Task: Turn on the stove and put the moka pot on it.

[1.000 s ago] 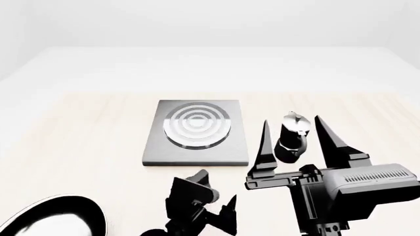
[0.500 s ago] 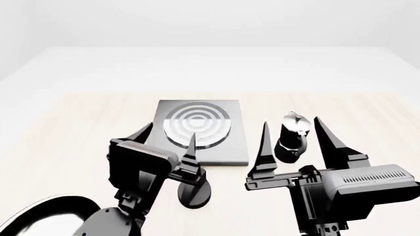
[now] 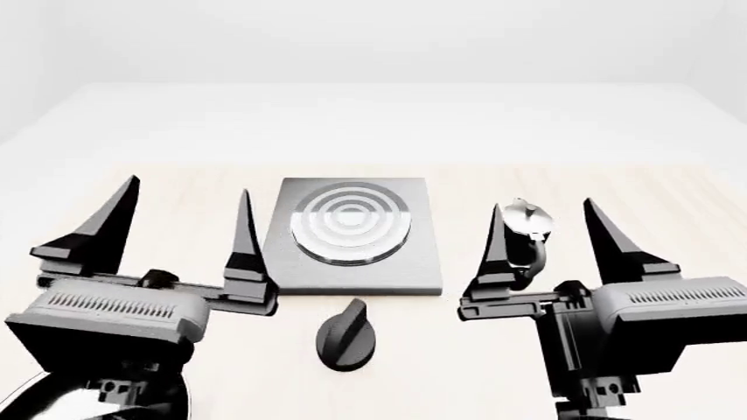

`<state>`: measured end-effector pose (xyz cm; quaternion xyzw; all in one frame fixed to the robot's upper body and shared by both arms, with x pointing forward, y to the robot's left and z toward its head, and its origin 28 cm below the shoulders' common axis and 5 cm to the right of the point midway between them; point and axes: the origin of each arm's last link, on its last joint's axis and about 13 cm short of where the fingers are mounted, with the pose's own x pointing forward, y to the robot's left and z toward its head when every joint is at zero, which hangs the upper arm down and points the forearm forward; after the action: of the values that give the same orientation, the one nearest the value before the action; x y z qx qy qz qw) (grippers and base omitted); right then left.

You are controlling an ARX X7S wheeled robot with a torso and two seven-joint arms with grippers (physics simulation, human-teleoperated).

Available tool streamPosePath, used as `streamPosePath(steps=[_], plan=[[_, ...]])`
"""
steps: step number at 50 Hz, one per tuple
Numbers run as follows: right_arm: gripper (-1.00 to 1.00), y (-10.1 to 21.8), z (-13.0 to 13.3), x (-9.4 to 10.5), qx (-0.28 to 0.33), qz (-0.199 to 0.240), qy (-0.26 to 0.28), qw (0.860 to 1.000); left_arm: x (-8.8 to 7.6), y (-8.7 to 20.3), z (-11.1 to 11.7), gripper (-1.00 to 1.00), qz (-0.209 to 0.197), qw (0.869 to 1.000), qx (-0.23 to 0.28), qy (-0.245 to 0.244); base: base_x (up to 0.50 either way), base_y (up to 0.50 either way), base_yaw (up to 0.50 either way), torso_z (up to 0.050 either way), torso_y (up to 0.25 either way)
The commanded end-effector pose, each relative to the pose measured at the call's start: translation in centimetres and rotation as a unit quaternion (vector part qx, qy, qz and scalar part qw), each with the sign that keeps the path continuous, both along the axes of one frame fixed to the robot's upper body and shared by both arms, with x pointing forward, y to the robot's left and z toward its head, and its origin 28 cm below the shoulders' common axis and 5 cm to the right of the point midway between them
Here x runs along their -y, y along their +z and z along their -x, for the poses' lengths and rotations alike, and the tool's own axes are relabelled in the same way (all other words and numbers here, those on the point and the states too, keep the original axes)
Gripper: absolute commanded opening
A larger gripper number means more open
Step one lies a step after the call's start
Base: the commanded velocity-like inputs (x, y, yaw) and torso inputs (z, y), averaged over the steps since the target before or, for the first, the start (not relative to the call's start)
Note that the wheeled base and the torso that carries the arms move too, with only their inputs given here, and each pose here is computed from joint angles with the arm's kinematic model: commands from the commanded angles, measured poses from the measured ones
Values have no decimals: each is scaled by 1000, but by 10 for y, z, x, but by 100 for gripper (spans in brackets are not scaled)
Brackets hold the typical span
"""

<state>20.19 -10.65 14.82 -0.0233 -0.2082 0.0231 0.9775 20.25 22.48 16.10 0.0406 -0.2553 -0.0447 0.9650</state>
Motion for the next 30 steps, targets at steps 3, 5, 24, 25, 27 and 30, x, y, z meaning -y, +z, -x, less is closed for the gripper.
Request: streamPosePath(steps=[3,5,24,25,27,30], plan=[[100,-9,-8,15,-13,10,-32,999,-9,12,19,100,-1,998,58,18,0,0,0,0,0],[100,-4,-9,17,-15,14,-36,999,-9,11,20,100,-1,998,57,19,0,0,0,0,0],[100,-25,-25,35,-54,14,-69,996,-9,8,21,100,8,999,53,13,0,0,0,0,0],[100,-26,-25,36,-55,14,-70,996,-9,8,21,100,8,999,52,12,0,0,0,0,0],[100,-29,-27,38,-59,13,-71,996,-9,9,21,100,8,999,53,11,0,0,0,0,0],[100,-34,-30,40,-65,9,-73,995,-8,10,21,100,8,999,52,9,0,0,0,0,0]])
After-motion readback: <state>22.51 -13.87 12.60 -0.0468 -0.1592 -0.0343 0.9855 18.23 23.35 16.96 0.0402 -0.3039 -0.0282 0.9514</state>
